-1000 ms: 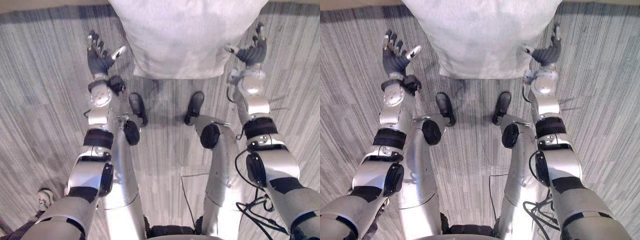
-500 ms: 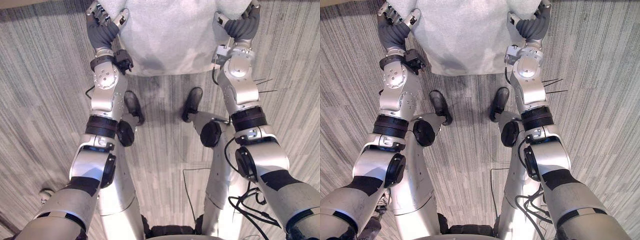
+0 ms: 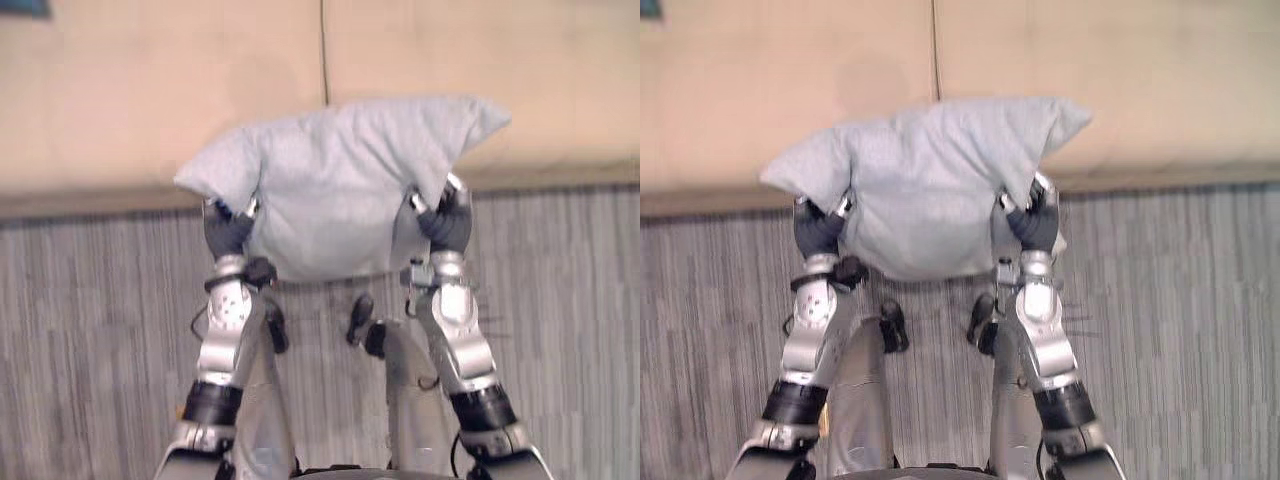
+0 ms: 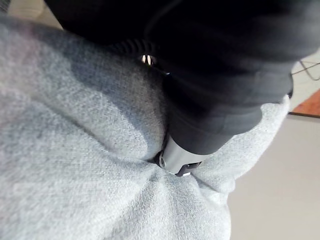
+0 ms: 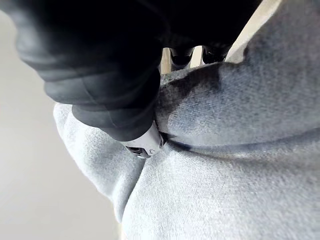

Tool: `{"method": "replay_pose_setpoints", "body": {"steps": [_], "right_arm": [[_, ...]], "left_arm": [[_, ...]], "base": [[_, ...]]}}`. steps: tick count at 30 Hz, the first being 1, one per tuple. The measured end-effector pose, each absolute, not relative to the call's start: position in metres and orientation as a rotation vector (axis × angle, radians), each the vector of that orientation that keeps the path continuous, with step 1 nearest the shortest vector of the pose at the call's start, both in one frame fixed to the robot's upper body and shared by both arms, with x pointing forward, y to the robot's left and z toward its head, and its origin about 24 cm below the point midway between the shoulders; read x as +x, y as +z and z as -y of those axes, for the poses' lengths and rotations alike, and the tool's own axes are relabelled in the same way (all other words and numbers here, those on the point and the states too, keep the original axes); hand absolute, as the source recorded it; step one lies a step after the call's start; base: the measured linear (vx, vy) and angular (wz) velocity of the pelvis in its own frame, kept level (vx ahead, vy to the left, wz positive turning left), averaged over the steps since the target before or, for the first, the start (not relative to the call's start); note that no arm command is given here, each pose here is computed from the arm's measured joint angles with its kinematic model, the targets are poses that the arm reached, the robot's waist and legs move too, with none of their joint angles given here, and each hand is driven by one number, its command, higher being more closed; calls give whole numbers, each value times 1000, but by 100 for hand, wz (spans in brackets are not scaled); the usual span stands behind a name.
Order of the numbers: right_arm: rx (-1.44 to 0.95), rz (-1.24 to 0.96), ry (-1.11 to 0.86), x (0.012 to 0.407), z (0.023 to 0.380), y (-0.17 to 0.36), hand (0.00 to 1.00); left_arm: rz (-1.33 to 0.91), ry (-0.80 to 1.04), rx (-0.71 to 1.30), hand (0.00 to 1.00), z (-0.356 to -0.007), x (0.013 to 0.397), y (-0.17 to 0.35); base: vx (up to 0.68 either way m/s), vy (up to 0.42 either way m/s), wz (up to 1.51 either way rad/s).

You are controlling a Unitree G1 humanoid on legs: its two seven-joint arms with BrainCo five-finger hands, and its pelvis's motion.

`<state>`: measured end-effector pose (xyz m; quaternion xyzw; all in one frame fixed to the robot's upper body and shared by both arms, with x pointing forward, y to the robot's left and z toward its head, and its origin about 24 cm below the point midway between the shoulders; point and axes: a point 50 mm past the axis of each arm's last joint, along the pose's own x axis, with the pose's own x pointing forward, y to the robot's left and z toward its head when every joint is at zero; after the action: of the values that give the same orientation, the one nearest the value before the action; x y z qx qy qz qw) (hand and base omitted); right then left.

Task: Pick up cushions and gather them together orderly.

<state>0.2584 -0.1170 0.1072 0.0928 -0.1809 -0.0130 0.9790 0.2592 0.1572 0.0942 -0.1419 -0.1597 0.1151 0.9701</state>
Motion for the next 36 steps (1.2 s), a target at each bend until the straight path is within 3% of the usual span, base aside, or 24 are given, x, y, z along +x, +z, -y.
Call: {"method": "replay_pose_setpoints", "body": {"steps": [12,19,28,33,36], "right_arm": [[77,142,65,255,116,52,100],[22,149,78,257,121,53,100],[-66,158,2,252,157,57,100],[-115,133,-98,254,176,51,100],[-79,133,-118,254,166,50,100]], "left_arm": [[97,249,-240,100,-169,212,37],[119,225,-204,100,-172,216,42],[60,113,-280,100,-139,219,33],[30,28,-232,100,-126,234,27],[43,18,-187,100,-129,234,31]], "base": [[109,75,-12],[226,-40,29],[452,-128,25],[245,138,6],[188,233,17]]}}
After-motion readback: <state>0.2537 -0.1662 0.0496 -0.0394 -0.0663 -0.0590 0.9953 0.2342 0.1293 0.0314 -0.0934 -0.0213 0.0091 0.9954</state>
